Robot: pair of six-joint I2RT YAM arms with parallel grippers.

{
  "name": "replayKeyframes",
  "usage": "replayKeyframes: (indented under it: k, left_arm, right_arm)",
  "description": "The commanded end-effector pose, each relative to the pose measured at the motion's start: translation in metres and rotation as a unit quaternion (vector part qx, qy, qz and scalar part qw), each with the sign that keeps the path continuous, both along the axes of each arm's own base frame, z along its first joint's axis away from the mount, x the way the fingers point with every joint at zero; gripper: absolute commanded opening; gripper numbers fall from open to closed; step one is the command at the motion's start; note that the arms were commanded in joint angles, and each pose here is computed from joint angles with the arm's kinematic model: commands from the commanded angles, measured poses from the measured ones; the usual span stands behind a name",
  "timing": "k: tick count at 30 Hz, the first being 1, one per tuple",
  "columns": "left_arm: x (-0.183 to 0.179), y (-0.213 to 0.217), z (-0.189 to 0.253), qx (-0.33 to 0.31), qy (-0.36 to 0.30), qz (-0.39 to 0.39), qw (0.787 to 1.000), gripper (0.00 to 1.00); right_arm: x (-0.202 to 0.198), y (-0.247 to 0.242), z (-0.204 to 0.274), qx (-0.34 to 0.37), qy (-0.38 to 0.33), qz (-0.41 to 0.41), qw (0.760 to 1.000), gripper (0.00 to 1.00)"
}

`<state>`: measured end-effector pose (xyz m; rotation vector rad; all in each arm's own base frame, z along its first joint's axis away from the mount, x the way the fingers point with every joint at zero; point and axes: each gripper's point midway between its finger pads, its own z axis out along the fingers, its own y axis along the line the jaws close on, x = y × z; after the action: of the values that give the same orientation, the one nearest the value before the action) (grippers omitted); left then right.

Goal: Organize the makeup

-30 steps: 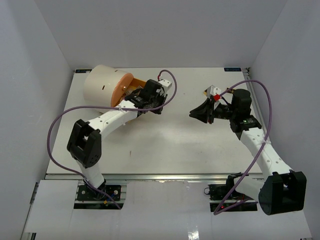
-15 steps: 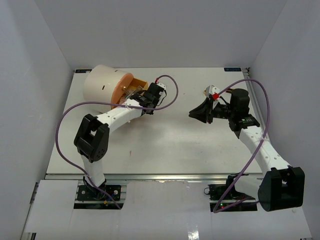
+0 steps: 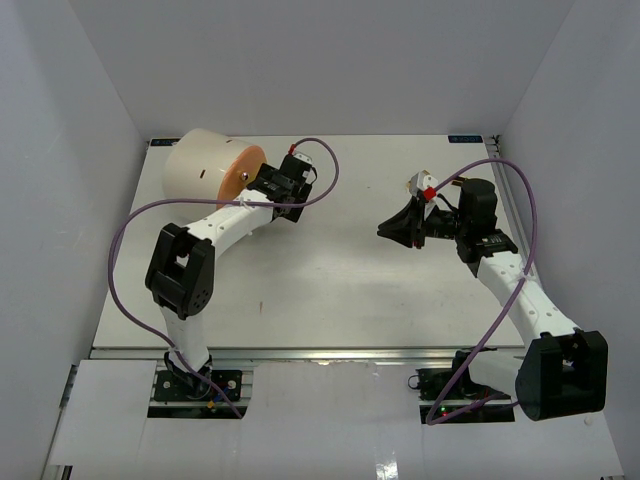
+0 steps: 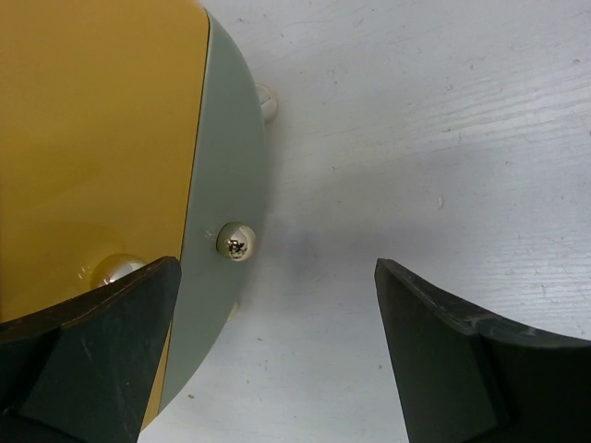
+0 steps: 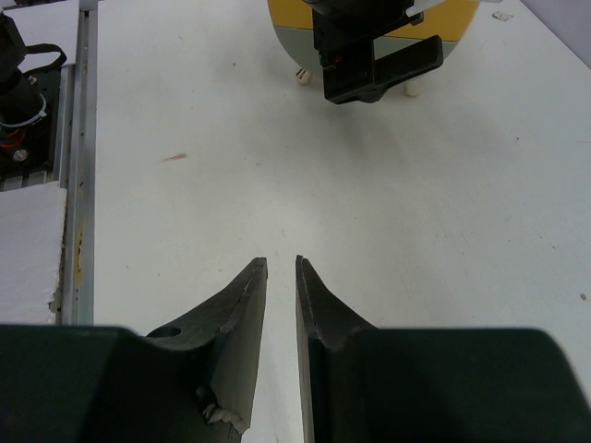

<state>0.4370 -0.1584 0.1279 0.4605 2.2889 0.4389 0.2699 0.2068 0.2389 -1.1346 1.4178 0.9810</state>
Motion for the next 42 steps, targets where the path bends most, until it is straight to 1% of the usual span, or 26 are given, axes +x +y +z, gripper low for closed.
replayKeyframes:
  k: [1,4,5,8,12,13,18,20,22,23,24,26,28,29,31,33,34,35,37,42]
  left_arm:
    - [0.015,0.015,0.039,0.001,-0.051,0.027,0.998,0.98]
    - [0.016,0.015,0.039,-0.004,-0.05,0.026,0.998,0.98]
    - [0.014,0.011,0.039,-0.016,-0.047,0.018,0.999,0.98]
    - [0.007,-0.009,0.046,-0.069,-0.04,-0.019,0.997,0.98]
    - [-0.009,-0.033,0.062,-0.138,-0.038,-0.062,0.988,0.96]
    - [-0.014,-0.036,0.066,-0.158,-0.041,-0.062,0.985,0.95]
    - [-0.027,-0.037,0.059,-0.184,-0.046,-0.051,0.981,0.82]
    - [-0.027,-0.035,0.048,-0.179,-0.059,-0.02,0.982,0.74]
    - [-0.03,-0.031,0.027,-0.16,-0.061,0.014,0.985,0.72]
    - [-0.03,-0.031,0.019,-0.151,-0.067,0.029,0.986,0.66]
    - [-0.028,-0.029,0.014,-0.142,-0.08,0.049,0.985,0.62]
    - [-0.023,-0.018,0.008,-0.116,-0.119,0.111,0.98,0.6]
    - [-0.018,-0.006,-0.001,-0.085,-0.155,0.173,0.969,0.61]
    - [-0.016,-0.005,-0.007,-0.073,-0.164,0.188,0.966,0.63]
    - [-0.014,0.008,-0.007,-0.051,-0.202,0.237,0.949,0.65]
    - [-0.011,0.016,-0.009,-0.028,-0.228,0.27,0.935,0.7]
    - [-0.009,0.021,-0.01,-0.007,-0.244,0.287,0.926,0.73]
    - [-0.008,0.025,-0.01,0.01,-0.255,0.3,0.919,0.74]
    - [-0.005,0.027,-0.015,0.018,-0.276,0.321,0.906,0.76]
    - [0.001,0.03,-0.024,0.024,-0.295,0.341,0.892,0.76]
  right_arm:
    - [0.002,0.0,0.007,0.004,-0.022,0.004,1.0,0.25]
    - [0.002,0.0,0.007,0.004,-0.022,0.004,1.0,0.25]
    - [0.002,0.0,0.007,0.004,-0.023,0.004,1.0,0.25]
    - [0.002,0.0,0.007,0.004,-0.023,0.004,1.0,0.25]
    - [0.002,0.0,0.005,0.003,-0.021,0.004,1.0,0.25]
    - [0.003,0.0,0.005,0.003,-0.02,0.004,1.0,0.25]
    - [0.004,0.0,0.003,0.002,-0.017,0.003,1.0,0.25]
    - [0.004,0.001,0.003,0.002,-0.016,0.003,1.0,0.25]
    - [0.005,0.001,0.001,0.001,-0.013,0.003,1.0,0.25]
    - [0.005,0.001,0.001,0.001,-0.013,0.002,1.0,0.25]
    - [0.005,0.001,0.001,0.001,-0.012,0.002,1.0,0.25]
    - [0.005,0.0,0.0,0.001,-0.012,0.001,1.0,0.25]
    - [0.006,0.0,0.001,0.0,-0.013,-0.001,1.0,0.25]
    - [0.006,0.0,0.002,0.001,-0.014,-0.001,1.0,0.25]
    - [0.006,0.0,0.002,0.001,-0.014,-0.001,1.0,0.25]
    - [0.005,0.0,0.002,0.001,-0.014,0.0,1.0,0.25]
    - [0.005,0.0,0.002,0.001,-0.014,0.0,1.0,0.25]
    - [0.005,0.0,0.002,0.001,-0.014,0.0,1.0,0.25]
    - [0.005,0.0,0.002,0.001,-0.014,0.001,1.0,0.25]
    - [0.006,-0.001,0.001,0.0,-0.013,-0.001,1.0,0.25]
